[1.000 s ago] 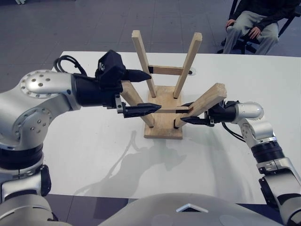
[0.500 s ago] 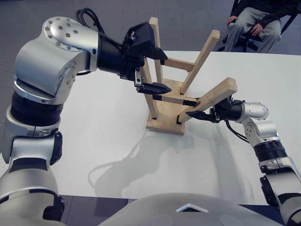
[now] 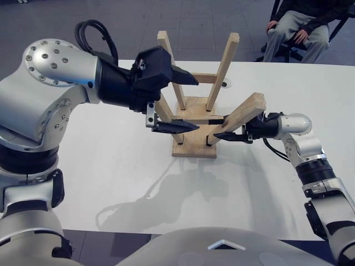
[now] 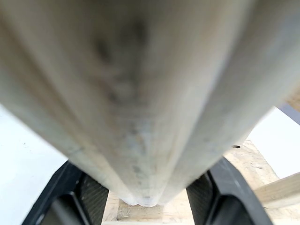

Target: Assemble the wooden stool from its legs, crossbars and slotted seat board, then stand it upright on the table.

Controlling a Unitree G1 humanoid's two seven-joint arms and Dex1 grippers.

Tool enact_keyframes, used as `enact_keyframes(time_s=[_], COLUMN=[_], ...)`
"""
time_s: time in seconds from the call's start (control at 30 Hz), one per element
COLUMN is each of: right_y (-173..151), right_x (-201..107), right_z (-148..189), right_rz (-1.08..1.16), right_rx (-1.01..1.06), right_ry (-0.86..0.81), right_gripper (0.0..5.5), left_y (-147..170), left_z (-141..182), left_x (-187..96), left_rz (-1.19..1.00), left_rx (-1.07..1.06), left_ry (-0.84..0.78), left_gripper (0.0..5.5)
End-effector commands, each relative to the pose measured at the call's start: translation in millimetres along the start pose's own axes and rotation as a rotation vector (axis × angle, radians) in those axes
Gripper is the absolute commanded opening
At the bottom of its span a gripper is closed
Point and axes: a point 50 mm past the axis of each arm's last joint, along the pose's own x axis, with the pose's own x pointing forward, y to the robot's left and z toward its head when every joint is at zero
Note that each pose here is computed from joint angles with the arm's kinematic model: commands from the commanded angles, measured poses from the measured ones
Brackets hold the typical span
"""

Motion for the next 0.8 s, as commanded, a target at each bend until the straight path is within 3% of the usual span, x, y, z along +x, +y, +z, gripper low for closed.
enact_keyframes(time_s=[0.03,0.13,0.27,0.43,0.53,0.8], right_y=[15.1,11.4,1.2,-6.8,-9.1,-10.8], right_x=[-2.6,-3.3,-2.7,-2.6,-1.6,1.8], right_z=[-31.3,-31.3,-28.1,-25.2,-24.8,-21.8], right_rz=[0.023,0.005,-0.008,-0.012,-0.01,0.002], right_rx=[0.111,0.121,0.126,0.123,0.122,0.1], right_ry=[0.137,0.129,0.117,0.11,0.107,0.093], right_gripper=[2.02,2.02,2.02,2.02,2.02,2.02], left_y=[17.4,24.3,26.4,43.9,57.6,64.4], left_z=[40.6,80.9,95.9,63.3,42.0,3.4], left_x=[-14.5,-10.2,6.6,41.6,63.4,86.9], left_rz=[0.046,0.002,-0.087,-0.22,-0.279,-0.375], left_rx=[0.148,0.285,0.387,0.416,0.341,0.136], left_ry=[-0.086,-0.175,-0.136,0.165,0.261,0.445], left_gripper=[4.75,4.75,4.75,4.75,4.75,4.75])
